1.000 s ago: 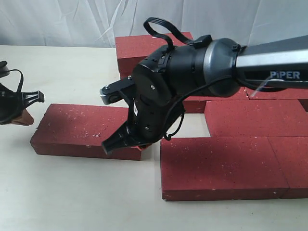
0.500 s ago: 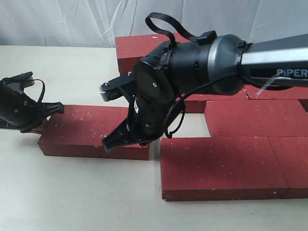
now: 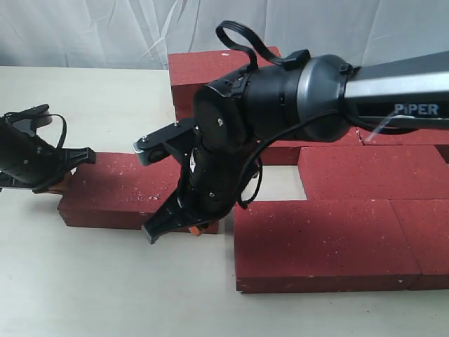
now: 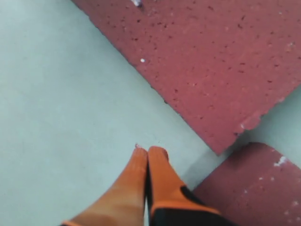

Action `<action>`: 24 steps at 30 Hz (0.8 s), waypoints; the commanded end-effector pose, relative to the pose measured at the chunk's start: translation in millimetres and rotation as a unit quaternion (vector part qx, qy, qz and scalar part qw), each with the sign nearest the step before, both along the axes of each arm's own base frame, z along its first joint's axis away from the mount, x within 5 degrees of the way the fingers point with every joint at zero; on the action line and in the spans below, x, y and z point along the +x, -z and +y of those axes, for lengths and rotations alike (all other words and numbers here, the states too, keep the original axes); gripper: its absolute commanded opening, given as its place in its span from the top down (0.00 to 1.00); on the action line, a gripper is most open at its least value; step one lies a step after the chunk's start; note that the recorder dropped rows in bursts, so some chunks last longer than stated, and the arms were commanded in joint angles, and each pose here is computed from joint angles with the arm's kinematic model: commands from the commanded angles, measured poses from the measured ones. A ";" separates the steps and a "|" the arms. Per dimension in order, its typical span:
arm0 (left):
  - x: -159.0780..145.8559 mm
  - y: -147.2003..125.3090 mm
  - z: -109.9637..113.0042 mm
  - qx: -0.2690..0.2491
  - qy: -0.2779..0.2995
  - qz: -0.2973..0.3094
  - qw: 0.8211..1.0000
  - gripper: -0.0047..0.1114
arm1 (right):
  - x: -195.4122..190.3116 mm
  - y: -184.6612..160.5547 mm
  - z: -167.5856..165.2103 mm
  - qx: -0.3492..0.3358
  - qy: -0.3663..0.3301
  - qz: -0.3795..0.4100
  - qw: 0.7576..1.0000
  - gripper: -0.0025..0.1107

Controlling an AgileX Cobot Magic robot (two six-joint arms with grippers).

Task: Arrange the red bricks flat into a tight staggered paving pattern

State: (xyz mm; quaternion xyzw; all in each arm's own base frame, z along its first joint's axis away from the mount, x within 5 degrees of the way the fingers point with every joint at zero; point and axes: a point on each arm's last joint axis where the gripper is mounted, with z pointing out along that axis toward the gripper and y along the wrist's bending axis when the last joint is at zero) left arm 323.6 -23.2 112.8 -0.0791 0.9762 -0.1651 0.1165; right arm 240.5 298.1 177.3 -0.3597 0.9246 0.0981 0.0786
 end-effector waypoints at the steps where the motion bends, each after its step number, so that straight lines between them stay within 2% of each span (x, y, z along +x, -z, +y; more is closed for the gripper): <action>1: -0.7 3.0 -4.1 -0.010 0.006 0.005 1.000 0.96 | 2.7 15.8 1.5 -0.018 -0.009 0.007 1.000 0.99; 14: 0.5 0.9 -8.6 -0.034 0.020 -0.007 0.999 0.96 | 9.1 19.1 0.2 -0.031 -0.015 -0.026 0.999 0.99; 24: 0.5 1.0 -8.4 -0.031 0.022 -0.008 0.999 0.96 | 15.0 19.0 -4.9 -0.059 -0.001 -0.056 0.997 0.99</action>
